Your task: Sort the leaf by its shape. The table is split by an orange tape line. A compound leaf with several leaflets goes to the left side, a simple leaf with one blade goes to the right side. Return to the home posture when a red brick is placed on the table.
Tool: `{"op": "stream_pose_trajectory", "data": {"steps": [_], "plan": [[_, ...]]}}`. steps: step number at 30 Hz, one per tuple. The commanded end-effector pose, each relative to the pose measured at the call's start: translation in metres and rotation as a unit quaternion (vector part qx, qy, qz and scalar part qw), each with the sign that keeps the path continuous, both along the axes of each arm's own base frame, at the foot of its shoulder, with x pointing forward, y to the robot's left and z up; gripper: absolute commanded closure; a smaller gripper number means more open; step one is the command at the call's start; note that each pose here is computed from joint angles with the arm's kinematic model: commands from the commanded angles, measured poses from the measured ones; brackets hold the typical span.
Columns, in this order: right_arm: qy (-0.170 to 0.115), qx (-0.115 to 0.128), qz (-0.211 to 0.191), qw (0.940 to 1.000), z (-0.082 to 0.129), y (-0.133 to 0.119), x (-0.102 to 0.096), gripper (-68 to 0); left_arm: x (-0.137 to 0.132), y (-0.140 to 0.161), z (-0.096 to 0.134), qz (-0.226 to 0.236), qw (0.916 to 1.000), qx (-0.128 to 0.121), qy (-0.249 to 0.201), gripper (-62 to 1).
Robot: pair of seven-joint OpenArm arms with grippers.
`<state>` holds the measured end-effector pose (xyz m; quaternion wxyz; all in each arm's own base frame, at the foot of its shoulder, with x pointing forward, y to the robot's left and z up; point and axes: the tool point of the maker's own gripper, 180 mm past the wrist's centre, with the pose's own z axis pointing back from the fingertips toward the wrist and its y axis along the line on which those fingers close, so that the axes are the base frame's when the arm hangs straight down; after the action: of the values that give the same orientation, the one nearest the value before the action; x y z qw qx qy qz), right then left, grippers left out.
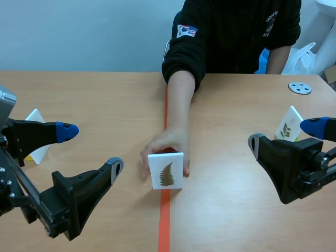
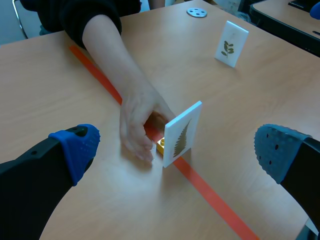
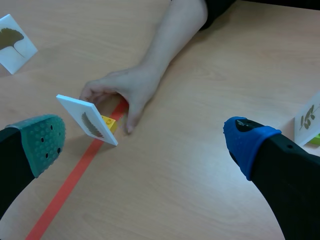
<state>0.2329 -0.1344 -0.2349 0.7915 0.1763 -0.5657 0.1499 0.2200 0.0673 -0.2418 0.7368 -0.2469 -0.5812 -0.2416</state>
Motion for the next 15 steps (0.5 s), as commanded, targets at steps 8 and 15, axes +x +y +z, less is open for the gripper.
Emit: {"op": "stream_pose_trajectory", "data": {"steps": [8, 15], "plan": [[-0.013, 0.0, 0.001, 0.9999, 0.0067, -0.0023, 0.0041, -67.9, 0.0019, 0.0004, 0.0048, 0.001, 1.0, -0.006, -0.008, -62.3], [-0.008, -0.014, 0.021, 0.9997, 0.0044, 0.0018, 0.0029, -67.9, 0.0019, 0.0004, 0.0049, 0.001, 1.0, -0.006, -0.008, -62.3]]}}
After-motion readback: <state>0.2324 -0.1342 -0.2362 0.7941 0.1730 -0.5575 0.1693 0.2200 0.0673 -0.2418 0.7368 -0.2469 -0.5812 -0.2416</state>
